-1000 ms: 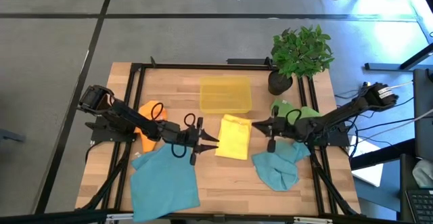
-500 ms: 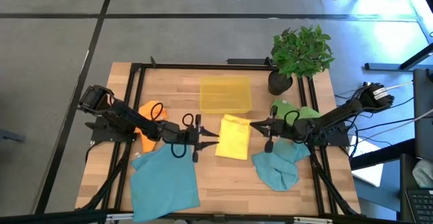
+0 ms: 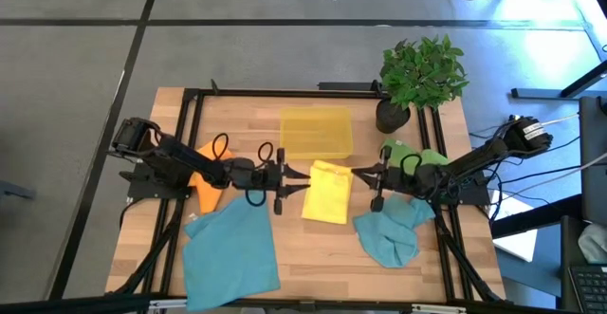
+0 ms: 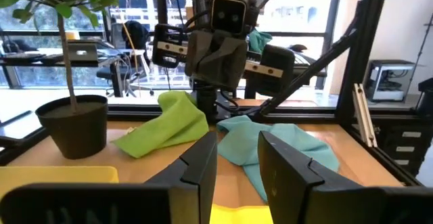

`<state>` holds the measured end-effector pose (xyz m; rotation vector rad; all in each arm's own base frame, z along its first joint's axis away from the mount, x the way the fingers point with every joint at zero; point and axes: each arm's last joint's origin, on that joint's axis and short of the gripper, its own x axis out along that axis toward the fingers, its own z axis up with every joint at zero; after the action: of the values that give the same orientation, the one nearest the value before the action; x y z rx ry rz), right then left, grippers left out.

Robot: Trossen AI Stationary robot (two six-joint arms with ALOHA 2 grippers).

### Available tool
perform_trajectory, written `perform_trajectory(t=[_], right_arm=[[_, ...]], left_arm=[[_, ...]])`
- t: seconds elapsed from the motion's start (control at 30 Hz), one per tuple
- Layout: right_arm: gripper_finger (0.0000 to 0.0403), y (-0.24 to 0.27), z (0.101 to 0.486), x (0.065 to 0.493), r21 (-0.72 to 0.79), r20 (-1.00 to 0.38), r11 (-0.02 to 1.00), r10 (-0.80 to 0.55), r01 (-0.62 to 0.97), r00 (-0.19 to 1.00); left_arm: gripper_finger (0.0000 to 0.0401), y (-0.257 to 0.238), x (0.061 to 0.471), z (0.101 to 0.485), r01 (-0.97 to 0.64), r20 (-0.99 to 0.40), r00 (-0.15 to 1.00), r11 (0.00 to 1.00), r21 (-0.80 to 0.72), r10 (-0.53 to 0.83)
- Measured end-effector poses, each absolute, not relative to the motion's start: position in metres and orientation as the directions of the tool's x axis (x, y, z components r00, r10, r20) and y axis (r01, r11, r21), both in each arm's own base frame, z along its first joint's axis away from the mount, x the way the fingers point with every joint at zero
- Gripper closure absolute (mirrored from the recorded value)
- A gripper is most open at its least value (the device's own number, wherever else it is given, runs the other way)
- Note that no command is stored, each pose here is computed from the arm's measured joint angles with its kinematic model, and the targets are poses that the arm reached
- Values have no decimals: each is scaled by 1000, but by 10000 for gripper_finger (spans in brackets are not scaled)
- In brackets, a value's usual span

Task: Fold microfiber towels
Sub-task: Fold the yellow microfiber towel

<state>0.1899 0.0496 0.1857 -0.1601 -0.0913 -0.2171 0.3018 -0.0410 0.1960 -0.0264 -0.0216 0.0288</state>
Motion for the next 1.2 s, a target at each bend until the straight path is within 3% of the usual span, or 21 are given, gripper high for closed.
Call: perform_trajectory(t=[0.7,0.87,1.0,1.2], right_arm=[[384,50,194,196,-35,133,982,-179,185,975],[384,60,206,205,-79,138,994,-62,73,989],[384,67,205,212,-172,41,981,100,-92,994],[384,69,199,214,-125,-55,984,124,-130,991]], left_arm=[[302,-53,301,204,26,88,996,999,-33,-23],[302,-61,305,214,116,128,985,993,26,-118],[302,-71,306,219,145,146,978,989,29,-147],[302,-77,305,219,151,133,979,988,43,-155]])
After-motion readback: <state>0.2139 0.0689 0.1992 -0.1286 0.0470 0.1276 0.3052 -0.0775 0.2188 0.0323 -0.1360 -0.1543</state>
